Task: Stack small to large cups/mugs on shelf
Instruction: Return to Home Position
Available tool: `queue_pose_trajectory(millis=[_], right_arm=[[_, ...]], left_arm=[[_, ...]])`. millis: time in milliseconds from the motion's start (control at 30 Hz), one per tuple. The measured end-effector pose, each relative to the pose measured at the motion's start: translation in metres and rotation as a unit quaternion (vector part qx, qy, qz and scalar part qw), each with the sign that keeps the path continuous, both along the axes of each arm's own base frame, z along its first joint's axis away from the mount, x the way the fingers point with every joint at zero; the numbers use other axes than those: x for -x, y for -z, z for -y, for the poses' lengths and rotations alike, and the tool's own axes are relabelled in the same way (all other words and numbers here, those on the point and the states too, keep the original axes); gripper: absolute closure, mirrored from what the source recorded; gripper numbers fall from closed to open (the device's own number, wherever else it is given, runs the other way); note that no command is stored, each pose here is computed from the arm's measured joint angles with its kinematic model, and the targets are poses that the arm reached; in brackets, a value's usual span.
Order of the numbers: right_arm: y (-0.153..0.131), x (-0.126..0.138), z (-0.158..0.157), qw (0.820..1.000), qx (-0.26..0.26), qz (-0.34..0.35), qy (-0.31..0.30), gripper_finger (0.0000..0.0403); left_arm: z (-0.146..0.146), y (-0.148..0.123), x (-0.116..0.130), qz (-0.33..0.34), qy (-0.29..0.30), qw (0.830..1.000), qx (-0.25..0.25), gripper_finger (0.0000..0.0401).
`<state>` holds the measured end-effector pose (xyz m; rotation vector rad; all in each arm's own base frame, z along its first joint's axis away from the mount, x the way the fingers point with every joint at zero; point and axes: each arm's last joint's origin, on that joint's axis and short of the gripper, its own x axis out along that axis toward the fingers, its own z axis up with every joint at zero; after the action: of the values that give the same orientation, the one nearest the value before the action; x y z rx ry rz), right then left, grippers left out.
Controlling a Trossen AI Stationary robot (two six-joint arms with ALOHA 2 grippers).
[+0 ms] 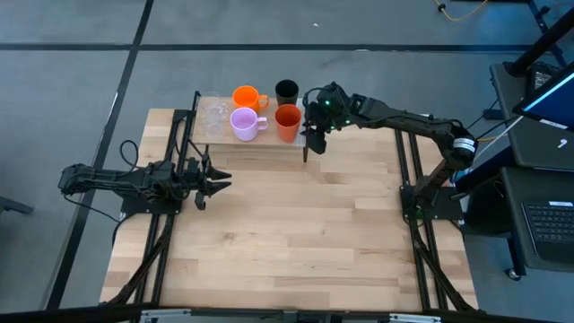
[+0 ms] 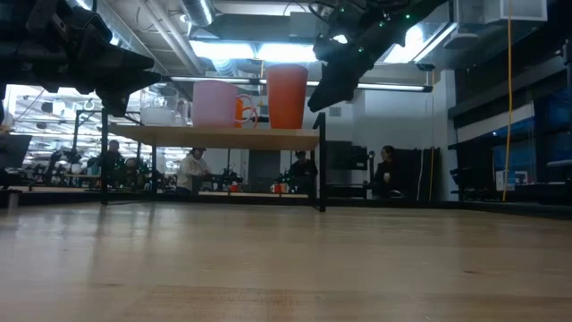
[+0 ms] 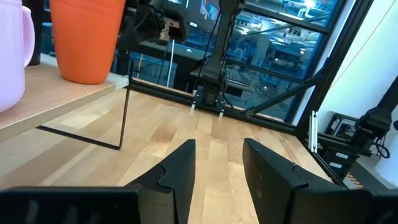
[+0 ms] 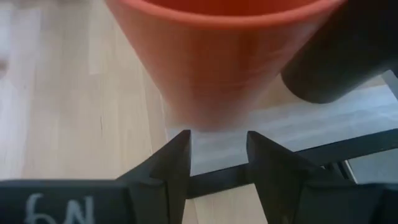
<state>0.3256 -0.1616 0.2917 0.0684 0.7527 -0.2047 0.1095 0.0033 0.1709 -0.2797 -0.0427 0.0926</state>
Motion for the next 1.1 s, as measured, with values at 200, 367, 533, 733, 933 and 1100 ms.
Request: queue_pose_trajectory(millis=[200, 367, 533, 733, 933, 1100], right_arm=[[-0.002, -0.001, 0.0, 1.0, 0.005, 0.01, -0.001, 0.0246], [-0.003, -0.003, 0.001, 1.0, 0.01, 0.02, -0.002, 0.0246], [-0.005, -0.004, 0.001, 0.999, 0.015, 0.032, -0.002, 0.0246], [-0.005, -0.004, 0.001, 0.999, 0.013, 0.03, -0.001, 0.0246], [-0.006, 0.008, -0.005, 1.0, -0.008, -0.011, 0.0, 0.0246], [-0.024, 0.029, -0.016, 1.0, -0.007, -0.028, -0.007, 0.0246]], left_arm=[[0.0, 0.0, 0.0, 0.0, 0.0, 1.0, 0.0, 0.0273], [0.0, 0.0, 0.0, 0.0, 0.0, 1.0, 0.0, 0.0273], [0.0, 0.0, 0.0, 0.0, 0.0, 1.0, 0.0, 0.0273], [0.0, 0.0, 0.0, 0.0, 0.0, 1.0, 0.0, 0.0273], [0.0, 0.0, 0.0, 0.0, 0.0, 1.0, 0.0, 0.0273], [0.0, 0.0, 0.0, 0.0, 0.0, 1.0, 0.0, 0.0273]])
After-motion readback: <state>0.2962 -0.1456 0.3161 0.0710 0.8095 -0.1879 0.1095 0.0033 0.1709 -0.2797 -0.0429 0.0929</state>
